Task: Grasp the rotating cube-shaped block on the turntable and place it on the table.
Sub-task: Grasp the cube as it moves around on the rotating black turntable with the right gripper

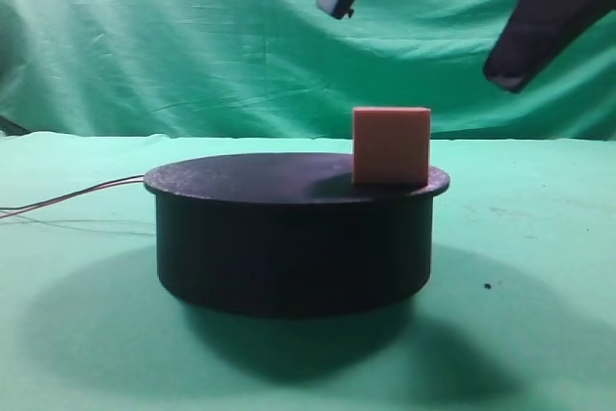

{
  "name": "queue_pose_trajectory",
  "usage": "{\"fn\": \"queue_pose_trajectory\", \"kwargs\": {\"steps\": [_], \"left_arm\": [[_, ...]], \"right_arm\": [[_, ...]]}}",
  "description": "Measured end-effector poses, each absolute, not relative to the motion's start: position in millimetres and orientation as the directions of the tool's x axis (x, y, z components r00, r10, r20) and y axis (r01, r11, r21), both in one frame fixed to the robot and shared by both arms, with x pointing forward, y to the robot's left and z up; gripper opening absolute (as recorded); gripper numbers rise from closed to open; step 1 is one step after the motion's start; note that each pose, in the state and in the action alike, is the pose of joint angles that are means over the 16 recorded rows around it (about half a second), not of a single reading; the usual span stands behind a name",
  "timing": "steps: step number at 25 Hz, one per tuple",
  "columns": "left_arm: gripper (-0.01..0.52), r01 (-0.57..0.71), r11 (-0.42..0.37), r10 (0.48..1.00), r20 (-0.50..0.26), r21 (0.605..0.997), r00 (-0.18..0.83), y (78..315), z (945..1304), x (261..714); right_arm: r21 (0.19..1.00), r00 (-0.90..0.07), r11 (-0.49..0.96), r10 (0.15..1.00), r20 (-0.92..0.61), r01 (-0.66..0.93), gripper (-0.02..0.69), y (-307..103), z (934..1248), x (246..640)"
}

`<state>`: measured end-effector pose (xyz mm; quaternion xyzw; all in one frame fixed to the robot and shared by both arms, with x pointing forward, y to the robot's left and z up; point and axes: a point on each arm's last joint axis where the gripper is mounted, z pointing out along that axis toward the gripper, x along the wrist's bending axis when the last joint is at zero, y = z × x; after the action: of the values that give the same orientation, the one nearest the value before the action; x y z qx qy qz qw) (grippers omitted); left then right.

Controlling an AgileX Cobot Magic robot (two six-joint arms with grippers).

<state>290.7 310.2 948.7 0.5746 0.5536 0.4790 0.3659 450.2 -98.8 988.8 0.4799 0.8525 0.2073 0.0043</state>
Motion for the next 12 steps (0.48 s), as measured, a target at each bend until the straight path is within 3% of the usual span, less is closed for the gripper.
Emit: {"fn": "queue_pose_trajectory", "kwargs": {"steps": [7,12], "left_arm": [[0.000,0.286,-0.119,0.987,0.145,0.951,-0.072,310,949,291],[0.000,0.286,-0.119,0.987,0.145,0.951,-0.072,310,949,291]], "right_arm": [[0.358,-0.522,0.458,0.846,0.103,0.814,0.270,-109,1000,465],[0.347,-0.474,0.429,0.879,0.053,0.834,0.235,-129,996,461]]}}
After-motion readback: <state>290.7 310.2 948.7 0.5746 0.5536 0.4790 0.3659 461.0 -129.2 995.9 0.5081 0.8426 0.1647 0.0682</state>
